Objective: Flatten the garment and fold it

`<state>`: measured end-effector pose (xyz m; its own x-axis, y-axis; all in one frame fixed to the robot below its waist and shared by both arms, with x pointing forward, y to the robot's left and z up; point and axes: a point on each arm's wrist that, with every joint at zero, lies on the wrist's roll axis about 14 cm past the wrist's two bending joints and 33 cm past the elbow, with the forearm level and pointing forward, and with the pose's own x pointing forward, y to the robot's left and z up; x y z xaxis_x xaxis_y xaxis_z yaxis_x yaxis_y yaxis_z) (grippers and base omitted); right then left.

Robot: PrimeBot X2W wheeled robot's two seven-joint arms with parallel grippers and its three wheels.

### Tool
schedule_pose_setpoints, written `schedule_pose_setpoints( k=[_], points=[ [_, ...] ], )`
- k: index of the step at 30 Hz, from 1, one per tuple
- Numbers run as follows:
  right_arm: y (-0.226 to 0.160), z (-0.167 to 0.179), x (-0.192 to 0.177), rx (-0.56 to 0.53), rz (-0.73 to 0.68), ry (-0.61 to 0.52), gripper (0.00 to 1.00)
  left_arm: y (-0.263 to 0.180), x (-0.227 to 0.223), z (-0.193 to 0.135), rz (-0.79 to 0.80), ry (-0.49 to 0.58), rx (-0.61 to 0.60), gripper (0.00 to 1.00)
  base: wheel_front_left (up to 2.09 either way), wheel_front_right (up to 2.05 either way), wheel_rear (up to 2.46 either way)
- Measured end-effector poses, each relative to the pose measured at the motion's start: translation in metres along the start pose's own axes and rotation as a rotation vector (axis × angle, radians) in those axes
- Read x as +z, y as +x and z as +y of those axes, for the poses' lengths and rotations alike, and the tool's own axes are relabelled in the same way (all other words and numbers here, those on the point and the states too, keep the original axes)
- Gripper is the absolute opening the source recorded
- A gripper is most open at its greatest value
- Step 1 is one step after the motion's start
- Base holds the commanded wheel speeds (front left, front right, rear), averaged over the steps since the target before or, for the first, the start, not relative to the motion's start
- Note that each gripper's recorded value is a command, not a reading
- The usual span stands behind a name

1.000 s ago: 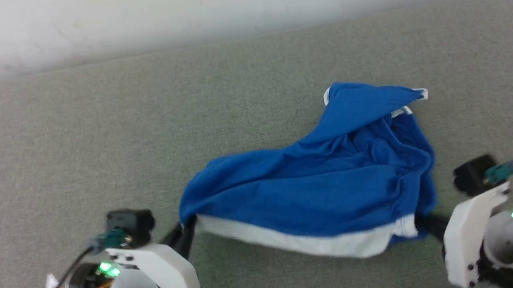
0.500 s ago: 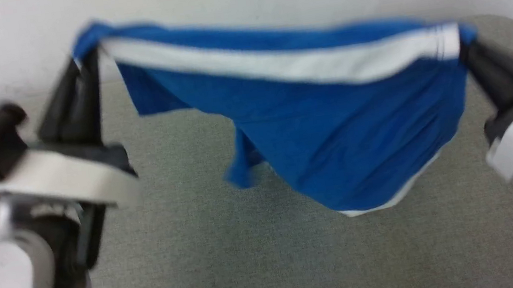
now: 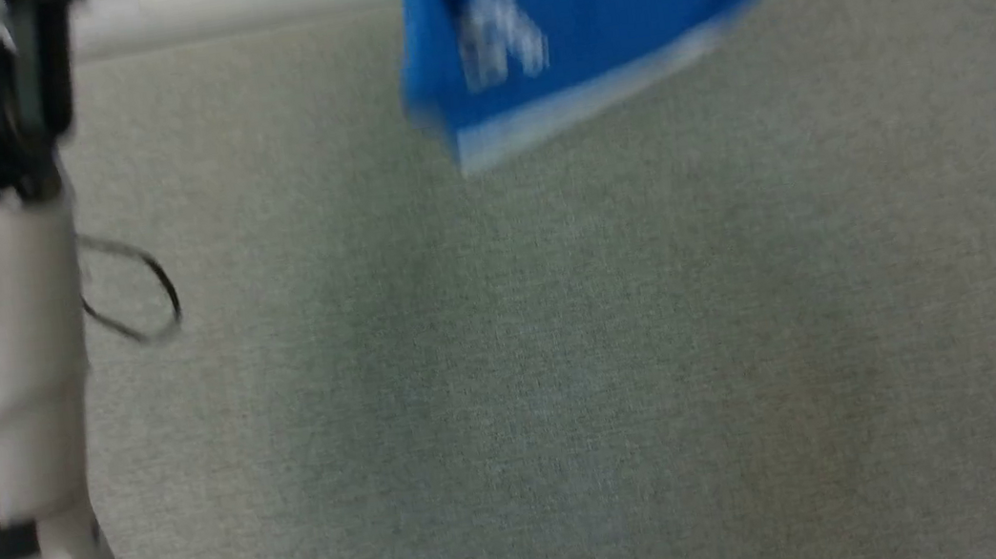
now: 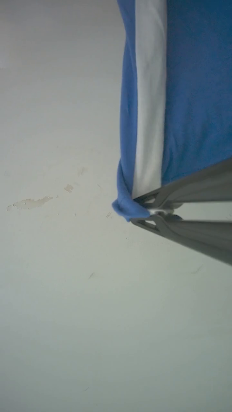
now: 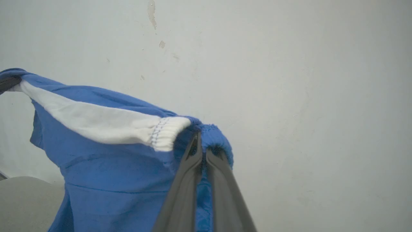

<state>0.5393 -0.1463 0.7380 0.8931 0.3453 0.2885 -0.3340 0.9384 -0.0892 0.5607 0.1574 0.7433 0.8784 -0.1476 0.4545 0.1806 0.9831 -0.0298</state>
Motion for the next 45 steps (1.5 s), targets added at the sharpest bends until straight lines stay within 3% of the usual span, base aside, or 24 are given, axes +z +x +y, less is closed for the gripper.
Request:
schedule_pose_setpoints(
  k=[4,9,17,22,29,40,45],
  points=[
    [0.034,-0.010,-0.012,-0.015,-0.053,0.001,0.00,0.032,-0.020,0.014,-0.034,0.016,0.040,0.00,0.00,0.00,0.00],
    [0.055,-0.009,-0.082,-0.029,0.042,0.062,0.00,0.038,-0.093,0.033,0.086,0.010,0.102,0.00,0.00,0.00,0.00],
    [0.033,0.018,-0.215,-0.033,0.301,0.191,0.00,-0.018,-0.223,0.031,0.410,-0.039,0.126,0.00,0.00,0.00,0.00],
    [-0.001,0.041,-0.261,-0.021,0.397,0.255,0.00,-0.069,-0.267,0.032,0.564,-0.098,0.166,0.00,0.00,0.00,0.00],
    [-0.056,0.058,-0.274,0.008,0.442,0.279,0.00,-0.132,-0.276,0.035,0.644,-0.173,0.243,0.00,0.00,0.00,0.00],
    [-0.144,0.095,-0.238,0.074,0.443,0.306,0.00,-0.238,-0.234,0.029,0.650,-0.181,0.284,0.00,0.00,0.00,0.00],
    [-0.191,0.102,-0.217,0.075,0.497,0.230,0.00,-0.282,-0.192,0.025,0.692,-0.148,0.302,0.00,0.00,0.00,0.00]
  ],
)
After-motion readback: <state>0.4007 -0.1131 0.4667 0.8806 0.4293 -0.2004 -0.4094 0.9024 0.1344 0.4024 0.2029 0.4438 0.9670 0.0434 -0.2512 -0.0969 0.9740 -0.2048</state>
